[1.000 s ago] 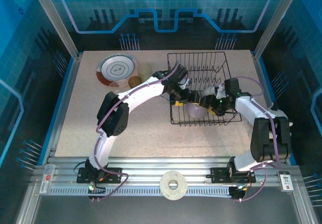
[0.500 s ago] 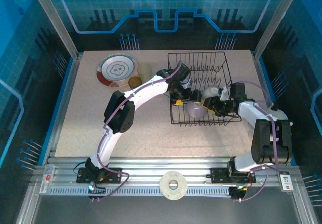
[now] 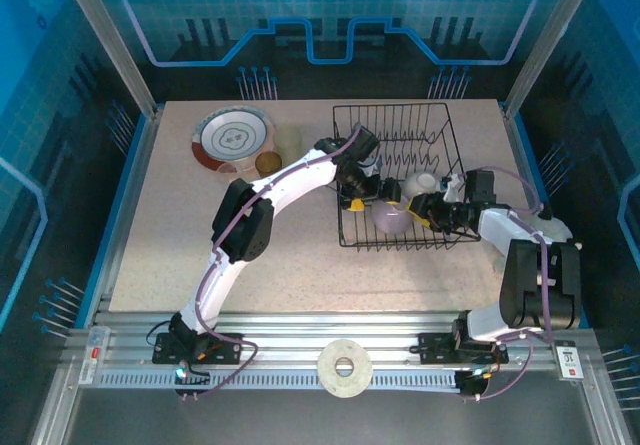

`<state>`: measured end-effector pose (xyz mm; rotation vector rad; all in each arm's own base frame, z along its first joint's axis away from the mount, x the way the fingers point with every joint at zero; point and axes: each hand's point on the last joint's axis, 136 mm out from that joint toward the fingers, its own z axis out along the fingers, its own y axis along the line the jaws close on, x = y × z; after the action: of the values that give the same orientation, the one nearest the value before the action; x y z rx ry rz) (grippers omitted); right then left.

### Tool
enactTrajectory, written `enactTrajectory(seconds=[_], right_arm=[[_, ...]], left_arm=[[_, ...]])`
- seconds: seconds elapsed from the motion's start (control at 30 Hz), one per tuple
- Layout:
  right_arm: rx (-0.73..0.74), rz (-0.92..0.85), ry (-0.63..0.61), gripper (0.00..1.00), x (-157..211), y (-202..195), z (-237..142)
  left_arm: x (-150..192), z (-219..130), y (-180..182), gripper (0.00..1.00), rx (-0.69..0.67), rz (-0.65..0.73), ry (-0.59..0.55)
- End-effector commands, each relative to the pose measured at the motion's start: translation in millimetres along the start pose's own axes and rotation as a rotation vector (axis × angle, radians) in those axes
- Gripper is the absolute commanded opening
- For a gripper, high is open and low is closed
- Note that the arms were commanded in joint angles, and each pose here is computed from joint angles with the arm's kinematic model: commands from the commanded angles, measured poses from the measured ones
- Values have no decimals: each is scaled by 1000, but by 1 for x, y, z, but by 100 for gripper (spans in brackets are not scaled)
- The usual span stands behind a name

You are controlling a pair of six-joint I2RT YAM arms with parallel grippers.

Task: Unload the mixed dishes from the dish rack
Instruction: Pick up the bowl from the dish rack.

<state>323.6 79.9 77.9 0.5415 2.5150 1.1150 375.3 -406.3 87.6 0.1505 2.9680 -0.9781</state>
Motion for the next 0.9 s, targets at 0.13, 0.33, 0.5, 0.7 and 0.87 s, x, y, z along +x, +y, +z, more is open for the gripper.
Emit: enactTrajectory(seconds=[0.13, 0.33, 0.5, 0.7, 0.87], right_arm=[[310, 195, 67, 40, 39, -87, 4], [295, 204, 68, 40, 38, -86, 6], [288, 205, 64, 40, 36, -84, 6], [265, 199, 58, 40, 32, -77, 5], [250, 187, 43, 40, 26, -67, 0]], left_arm=[[9, 2, -13, 99, 123, -93, 47], [10, -2, -26, 97, 214, -127, 42], [10, -9, -36, 91, 286, -147, 20], [8, -15, -50, 81, 398, -160, -11], [5, -19, -60, 70, 473, -166, -28]])
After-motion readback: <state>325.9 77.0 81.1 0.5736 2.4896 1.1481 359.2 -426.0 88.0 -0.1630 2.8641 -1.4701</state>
